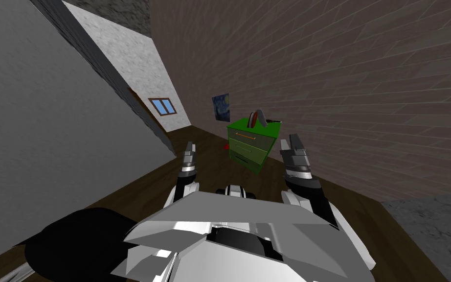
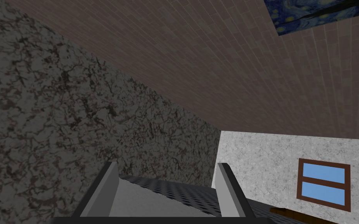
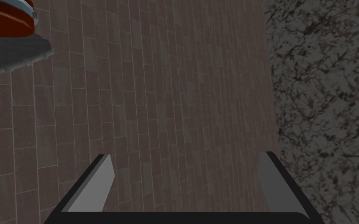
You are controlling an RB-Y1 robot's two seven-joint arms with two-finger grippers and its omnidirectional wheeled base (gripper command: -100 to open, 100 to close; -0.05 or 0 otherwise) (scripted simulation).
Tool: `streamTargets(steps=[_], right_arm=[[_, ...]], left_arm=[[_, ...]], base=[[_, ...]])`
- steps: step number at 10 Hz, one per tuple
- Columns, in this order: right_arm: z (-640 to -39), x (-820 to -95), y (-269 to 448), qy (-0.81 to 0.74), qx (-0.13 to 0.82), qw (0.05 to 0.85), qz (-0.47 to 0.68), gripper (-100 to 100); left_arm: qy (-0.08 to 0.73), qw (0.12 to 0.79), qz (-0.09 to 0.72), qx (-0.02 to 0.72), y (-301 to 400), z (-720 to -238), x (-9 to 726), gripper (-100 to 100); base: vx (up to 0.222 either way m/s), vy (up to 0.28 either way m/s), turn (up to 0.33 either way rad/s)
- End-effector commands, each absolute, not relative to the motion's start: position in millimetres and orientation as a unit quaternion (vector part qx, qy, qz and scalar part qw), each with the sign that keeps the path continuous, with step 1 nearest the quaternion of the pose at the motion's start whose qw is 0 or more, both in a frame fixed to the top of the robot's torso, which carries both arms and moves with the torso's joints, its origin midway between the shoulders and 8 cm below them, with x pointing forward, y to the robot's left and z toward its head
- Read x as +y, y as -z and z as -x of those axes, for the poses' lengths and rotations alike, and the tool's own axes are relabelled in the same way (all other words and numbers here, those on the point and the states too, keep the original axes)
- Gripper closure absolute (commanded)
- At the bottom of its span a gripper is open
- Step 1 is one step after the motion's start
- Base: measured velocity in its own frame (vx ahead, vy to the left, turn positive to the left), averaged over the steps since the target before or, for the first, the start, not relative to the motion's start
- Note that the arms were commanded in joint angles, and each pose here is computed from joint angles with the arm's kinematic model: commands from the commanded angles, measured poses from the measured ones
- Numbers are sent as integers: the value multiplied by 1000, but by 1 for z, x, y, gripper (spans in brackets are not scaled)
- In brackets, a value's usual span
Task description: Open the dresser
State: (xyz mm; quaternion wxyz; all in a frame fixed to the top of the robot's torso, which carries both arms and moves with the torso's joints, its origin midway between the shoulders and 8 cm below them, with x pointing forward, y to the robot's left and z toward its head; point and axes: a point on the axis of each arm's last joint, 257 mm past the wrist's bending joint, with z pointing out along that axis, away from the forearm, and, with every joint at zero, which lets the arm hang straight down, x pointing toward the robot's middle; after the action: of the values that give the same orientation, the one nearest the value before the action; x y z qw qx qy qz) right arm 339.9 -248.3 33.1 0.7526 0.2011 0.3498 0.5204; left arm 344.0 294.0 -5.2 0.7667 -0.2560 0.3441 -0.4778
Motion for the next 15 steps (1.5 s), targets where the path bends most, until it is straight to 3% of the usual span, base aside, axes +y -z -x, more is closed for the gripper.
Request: streamTargets(steps=[1, 15], right_arm=[[-344, -247, -26, -492, 368, 766, -187, -100], [-362, -241, 19, -325, 451, 825, -103, -100]], left_arm=[[478, 767, 256, 344, 5, -344, 294, 0], [478, 767, 256, 344, 5, -344, 294, 0]], base=[[76, 20, -58], [82, 30, -91]])
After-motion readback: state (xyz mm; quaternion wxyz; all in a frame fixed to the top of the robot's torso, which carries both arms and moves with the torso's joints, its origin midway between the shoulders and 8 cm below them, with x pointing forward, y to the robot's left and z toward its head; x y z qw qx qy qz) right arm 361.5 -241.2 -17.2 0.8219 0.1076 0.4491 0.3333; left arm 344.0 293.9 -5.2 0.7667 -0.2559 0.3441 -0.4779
